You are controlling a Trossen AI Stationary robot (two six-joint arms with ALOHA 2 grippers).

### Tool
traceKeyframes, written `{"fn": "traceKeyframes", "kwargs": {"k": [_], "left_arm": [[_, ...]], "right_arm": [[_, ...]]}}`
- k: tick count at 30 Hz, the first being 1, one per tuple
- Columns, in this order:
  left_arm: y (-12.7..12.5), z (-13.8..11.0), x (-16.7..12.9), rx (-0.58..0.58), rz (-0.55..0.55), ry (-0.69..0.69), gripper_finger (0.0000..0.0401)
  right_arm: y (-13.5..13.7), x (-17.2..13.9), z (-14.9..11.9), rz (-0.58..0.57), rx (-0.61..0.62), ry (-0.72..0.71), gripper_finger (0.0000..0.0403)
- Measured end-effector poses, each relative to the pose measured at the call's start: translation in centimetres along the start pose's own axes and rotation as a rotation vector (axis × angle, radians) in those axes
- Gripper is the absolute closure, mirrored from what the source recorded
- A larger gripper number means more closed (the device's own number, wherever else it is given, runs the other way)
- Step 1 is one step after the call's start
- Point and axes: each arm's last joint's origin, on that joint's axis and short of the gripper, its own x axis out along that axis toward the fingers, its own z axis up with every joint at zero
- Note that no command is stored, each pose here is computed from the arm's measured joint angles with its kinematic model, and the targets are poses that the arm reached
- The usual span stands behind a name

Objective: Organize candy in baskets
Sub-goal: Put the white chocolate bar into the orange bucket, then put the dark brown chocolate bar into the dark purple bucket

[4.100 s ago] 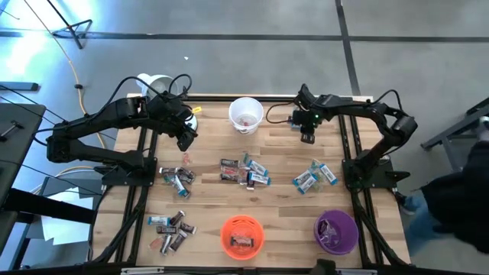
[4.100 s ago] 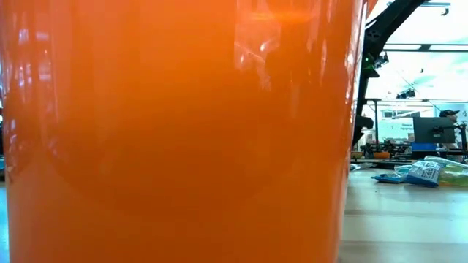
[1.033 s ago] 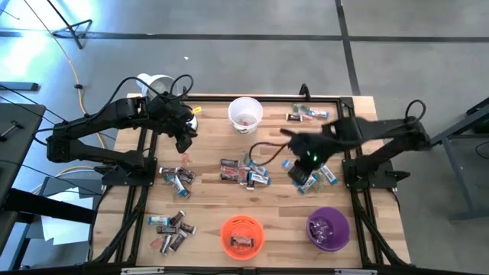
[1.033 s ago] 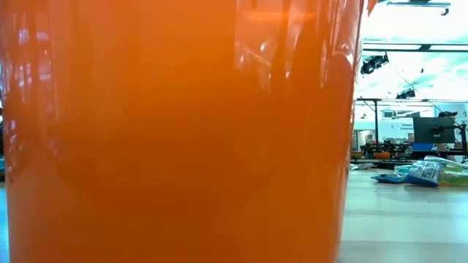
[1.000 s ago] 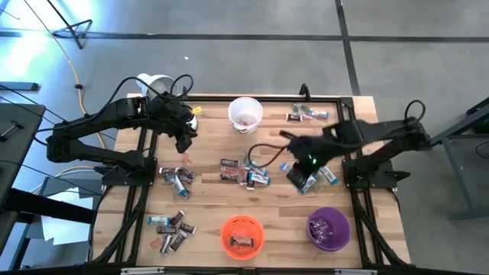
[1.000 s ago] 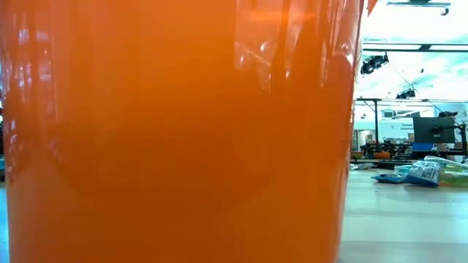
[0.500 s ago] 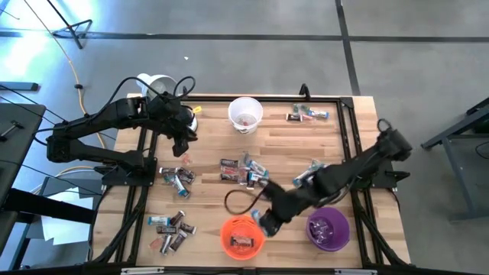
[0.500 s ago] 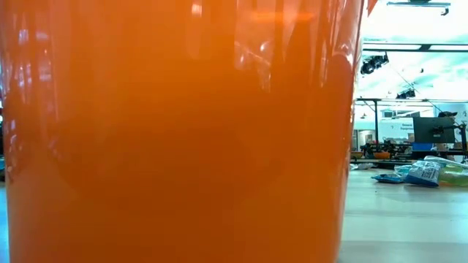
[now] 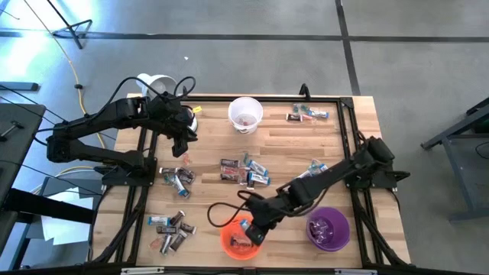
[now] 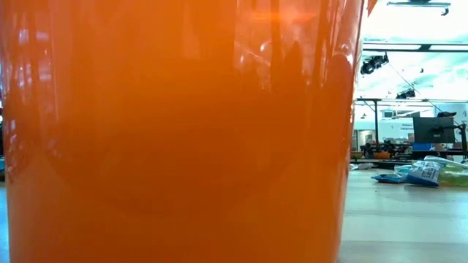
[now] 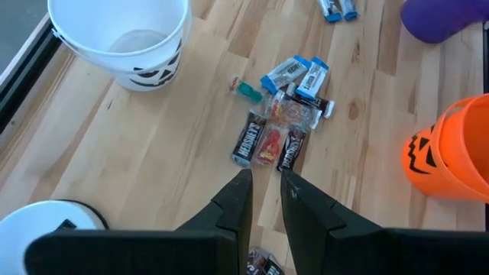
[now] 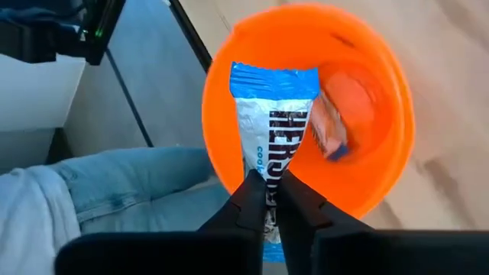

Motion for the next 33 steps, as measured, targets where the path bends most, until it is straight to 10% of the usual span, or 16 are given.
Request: {"fn": "traceKeyframes", "kwargs": {"k": [13, 23, 33], "left_arm": [[0.0, 0.0, 0.0, 0.016, 0.000, 0.000, 0.0346], [0.0, 0.0, 0.0, 0.034, 0.000, 0.000, 0.0346], [0.0, 0.0, 0.0, 0.034, 0.001, -0.002, 0.0346]], "right_arm": [[0.7, -0.1, 0.8, 0.102, -0.208, -0.018, 0.0249], [-1.6, -3.1, 4.4, 0.026, -0.040, 0.049, 0.0267], [-3.9, -13.7, 5.7, -0.597, -0.236, 0.101, 0.0292]]}}
